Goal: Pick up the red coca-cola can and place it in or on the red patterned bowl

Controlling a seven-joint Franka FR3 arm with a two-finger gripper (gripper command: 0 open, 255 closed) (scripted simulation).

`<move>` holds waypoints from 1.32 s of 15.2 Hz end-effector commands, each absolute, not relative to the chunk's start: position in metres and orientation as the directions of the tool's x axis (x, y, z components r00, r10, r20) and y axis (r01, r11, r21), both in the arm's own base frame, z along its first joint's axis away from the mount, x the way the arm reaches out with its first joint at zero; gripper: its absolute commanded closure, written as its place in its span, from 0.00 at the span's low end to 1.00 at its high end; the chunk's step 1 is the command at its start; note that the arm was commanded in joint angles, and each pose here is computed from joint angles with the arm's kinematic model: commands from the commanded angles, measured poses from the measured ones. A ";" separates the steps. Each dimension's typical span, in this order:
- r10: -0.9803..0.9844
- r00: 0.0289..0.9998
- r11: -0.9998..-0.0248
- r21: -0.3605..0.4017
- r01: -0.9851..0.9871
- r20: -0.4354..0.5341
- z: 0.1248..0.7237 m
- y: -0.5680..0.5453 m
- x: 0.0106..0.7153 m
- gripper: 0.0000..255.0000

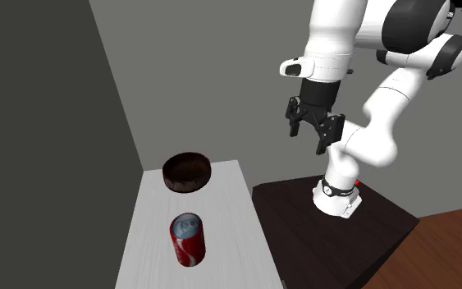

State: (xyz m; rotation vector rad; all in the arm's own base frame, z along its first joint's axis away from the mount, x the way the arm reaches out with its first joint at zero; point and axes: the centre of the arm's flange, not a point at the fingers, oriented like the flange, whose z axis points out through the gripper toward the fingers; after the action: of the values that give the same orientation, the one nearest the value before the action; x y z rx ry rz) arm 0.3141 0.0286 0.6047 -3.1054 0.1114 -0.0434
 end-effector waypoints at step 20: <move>-0.183 0.983 -0.983 -0.011 -0.183 -0.003 0.522 0.020 0.555 0.00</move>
State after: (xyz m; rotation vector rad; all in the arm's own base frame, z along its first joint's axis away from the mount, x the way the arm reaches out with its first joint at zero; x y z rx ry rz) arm 0.5425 0.0213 0.5256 -3.1164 0.2781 0.0018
